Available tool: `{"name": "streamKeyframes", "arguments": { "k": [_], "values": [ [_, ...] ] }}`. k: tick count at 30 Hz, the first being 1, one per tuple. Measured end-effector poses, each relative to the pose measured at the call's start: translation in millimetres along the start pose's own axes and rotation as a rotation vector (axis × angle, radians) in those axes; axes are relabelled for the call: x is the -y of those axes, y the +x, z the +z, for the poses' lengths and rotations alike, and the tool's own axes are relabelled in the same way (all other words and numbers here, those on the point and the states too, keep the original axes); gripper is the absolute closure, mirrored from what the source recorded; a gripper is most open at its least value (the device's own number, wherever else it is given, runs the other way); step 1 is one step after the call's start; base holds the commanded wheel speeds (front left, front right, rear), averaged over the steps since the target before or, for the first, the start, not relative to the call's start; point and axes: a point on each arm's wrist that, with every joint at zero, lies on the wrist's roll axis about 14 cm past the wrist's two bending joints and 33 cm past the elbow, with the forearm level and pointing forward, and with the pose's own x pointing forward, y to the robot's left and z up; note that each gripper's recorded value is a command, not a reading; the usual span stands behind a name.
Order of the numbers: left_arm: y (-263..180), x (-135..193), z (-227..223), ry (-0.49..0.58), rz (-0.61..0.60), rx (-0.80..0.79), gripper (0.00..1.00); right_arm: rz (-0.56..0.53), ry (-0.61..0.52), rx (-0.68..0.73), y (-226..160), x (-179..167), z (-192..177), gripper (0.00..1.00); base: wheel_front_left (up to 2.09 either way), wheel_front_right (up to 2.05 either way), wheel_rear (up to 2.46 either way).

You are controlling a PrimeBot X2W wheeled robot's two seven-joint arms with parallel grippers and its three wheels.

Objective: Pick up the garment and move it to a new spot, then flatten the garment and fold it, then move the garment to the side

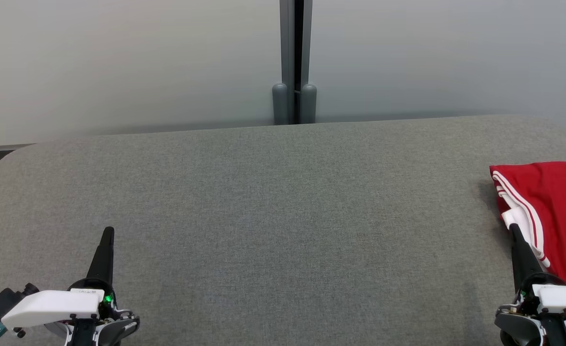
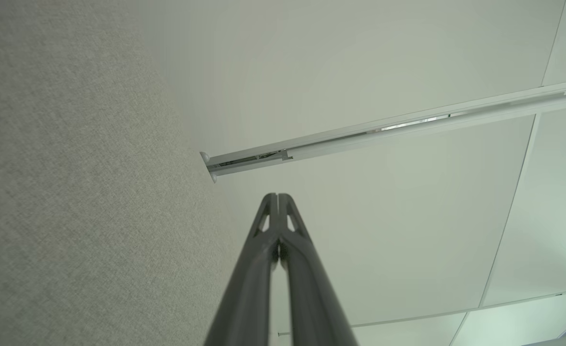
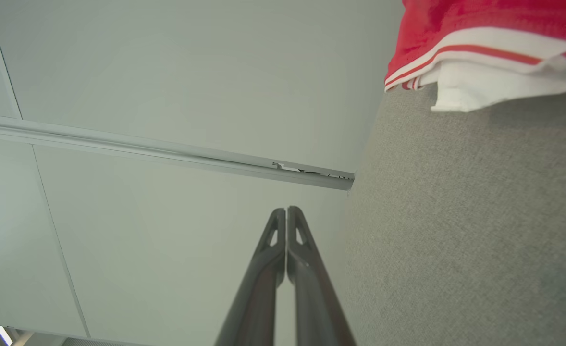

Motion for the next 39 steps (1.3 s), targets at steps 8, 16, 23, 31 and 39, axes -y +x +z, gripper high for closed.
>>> {"name": "streamKeyframes", "arguments": {
  "k": [8,16,23,31,39],
  "values": [
    [2.1,0.6,0.4,-0.059,-0.011,0.002,1.00,0.006,0.062,0.011,3.3,-1.4,1.8,1.00,0.00,0.00,0.00],
    [5.2,3.7,1.6,-0.110,-0.029,0.007,1.00,0.004,0.120,0.018,5.0,0.2,3.1,1.00,0.00,0.00,0.00],
    [7.3,6.0,1.8,-0.158,-0.046,0.012,1.00,0.006,0.166,0.024,7.3,-0.1,4.2,1.00,0.00,0.00,0.00],
    [8.3,7.4,2.2,-0.169,-0.051,0.014,1.00,0.005,0.181,0.027,7.3,0.5,4.8,1.00,0.00,0.00,0.00],
    [8.3,7.3,2.5,-0.170,-0.051,0.015,1.00,0.005,0.181,0.028,7.2,0.6,5.1,1.00,0.00,0.00,0.00]
  ]
}}
